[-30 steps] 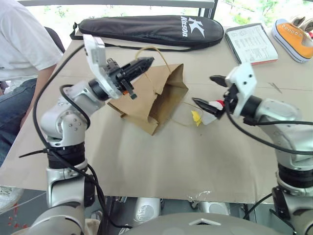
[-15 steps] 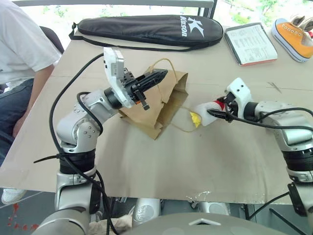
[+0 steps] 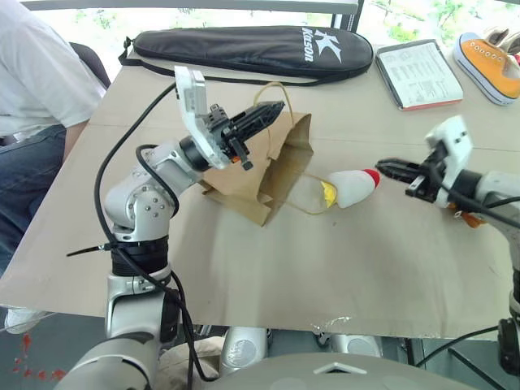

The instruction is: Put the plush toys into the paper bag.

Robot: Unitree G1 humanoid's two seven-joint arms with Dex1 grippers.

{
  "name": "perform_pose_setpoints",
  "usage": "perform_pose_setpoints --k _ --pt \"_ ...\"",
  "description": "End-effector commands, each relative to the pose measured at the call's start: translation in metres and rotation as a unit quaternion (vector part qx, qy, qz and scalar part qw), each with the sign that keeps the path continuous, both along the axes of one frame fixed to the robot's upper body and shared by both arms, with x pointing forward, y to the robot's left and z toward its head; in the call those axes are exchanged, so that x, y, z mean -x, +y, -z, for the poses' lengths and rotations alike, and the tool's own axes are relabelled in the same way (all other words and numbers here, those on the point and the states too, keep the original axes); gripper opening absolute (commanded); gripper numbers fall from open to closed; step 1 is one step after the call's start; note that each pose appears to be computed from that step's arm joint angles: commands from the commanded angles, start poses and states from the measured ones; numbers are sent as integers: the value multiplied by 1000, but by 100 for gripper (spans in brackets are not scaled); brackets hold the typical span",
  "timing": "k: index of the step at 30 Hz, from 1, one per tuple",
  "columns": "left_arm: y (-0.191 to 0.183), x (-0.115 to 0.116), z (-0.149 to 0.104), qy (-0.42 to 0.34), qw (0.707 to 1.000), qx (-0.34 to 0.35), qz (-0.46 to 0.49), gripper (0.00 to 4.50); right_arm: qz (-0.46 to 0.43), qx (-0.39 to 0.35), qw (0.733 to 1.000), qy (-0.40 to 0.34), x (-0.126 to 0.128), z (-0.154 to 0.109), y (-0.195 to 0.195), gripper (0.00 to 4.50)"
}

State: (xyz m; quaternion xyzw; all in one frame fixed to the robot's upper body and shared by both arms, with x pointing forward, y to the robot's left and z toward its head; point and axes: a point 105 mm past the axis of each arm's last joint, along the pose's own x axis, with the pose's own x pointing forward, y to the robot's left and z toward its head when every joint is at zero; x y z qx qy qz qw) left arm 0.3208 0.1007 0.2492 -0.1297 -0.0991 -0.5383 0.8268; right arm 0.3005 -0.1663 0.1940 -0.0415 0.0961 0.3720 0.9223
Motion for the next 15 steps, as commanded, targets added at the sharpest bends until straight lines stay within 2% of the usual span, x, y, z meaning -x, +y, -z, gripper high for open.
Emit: perform_pose_setpoints --k 1,3,5,6,9,10,11,14,15 --pt "1 5 -7 -9 1000 9 25 0 -7 -33 999 -41 7 -23 12 4" --pt "0 3 -8 -9 999 13 30 0 3 3 998 -55 3 -16 18 4" --pt "1 3 -5 -14 1000 2 28 0 11 51 998 -39 -2 2 19 4" --pt "2 3 -4 -16 1000 -4 26 0 -5 53 998 -28 -1 7 24 28" --pt "9 3 -3 -21 999 -21 23 0 -52 62 997 -16 6 17 38 143" --pt "12 2 -2 -22 999 -27 20 0 -42 79 996 -16 0 24 38 208" --pt "14 1 -2 -22 999 -30 18 0 -33 91 995 -16 -4 28 37 237" --pt "14 1 -4 -27 999 -34 16 0 -26 143 989 1 -13 50 38 366" --pt "13 2 -5 -29 999 -32 15 0 -23 154 988 14 -16 60 38 366"
